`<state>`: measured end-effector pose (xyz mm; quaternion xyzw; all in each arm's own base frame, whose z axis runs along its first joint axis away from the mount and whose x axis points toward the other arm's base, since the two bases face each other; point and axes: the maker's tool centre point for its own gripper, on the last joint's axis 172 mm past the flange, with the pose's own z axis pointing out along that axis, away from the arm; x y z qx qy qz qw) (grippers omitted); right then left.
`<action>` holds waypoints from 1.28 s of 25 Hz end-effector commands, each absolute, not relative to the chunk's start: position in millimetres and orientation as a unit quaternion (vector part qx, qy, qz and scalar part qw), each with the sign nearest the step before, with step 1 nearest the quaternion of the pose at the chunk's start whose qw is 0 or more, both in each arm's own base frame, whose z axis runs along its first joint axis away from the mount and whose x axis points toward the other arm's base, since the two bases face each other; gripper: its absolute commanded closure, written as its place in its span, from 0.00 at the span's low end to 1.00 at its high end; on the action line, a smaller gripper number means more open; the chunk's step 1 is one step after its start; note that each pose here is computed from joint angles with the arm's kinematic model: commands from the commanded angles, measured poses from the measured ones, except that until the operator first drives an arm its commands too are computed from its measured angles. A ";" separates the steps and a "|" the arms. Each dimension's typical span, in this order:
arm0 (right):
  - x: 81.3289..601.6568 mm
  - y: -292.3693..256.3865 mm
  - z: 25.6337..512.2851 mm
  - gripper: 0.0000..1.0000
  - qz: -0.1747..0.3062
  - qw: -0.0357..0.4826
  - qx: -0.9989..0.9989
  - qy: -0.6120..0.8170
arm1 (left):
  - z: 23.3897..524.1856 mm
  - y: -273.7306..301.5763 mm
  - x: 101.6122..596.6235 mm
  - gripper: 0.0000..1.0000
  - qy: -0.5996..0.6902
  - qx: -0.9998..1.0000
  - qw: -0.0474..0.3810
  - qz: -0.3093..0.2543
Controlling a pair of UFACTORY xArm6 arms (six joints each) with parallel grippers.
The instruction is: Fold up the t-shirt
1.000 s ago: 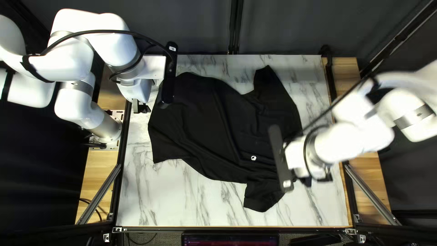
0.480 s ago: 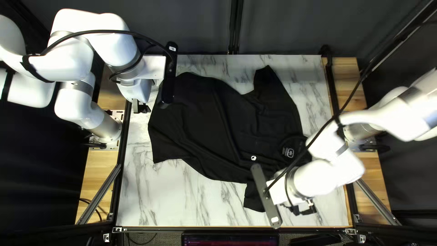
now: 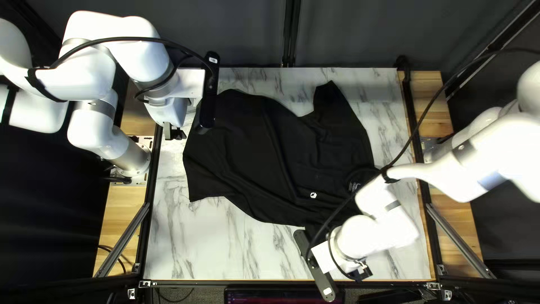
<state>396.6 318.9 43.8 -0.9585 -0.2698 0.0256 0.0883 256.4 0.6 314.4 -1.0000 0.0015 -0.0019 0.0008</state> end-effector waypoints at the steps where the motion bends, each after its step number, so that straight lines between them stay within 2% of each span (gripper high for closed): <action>1: 403.1 317.7 41.6 0.00 0.029 0.082 -0.952 -0.293 | 314.4 0.6 256.4 0.00 0.002 -1.000 0.001 -0.002; 7: 409.2 315.3 37.4 0.00 0.037 0.074 -0.947 -0.312 | 314.4 0.6 256.4 0.00 0.002 -1.000 0.001 -0.002; 20: 393.3 329.7 25.8 0.00 0.076 0.097 -0.935 -0.333 | 314.4 0.6 256.4 0.00 0.002 -1.000 0.001 -0.002; 32: 356.5 367.0 52.1 0.00 0.085 0.088 -0.941 -0.314 | 314.4 0.6 256.4 0.00 0.002 -1.000 0.001 -0.002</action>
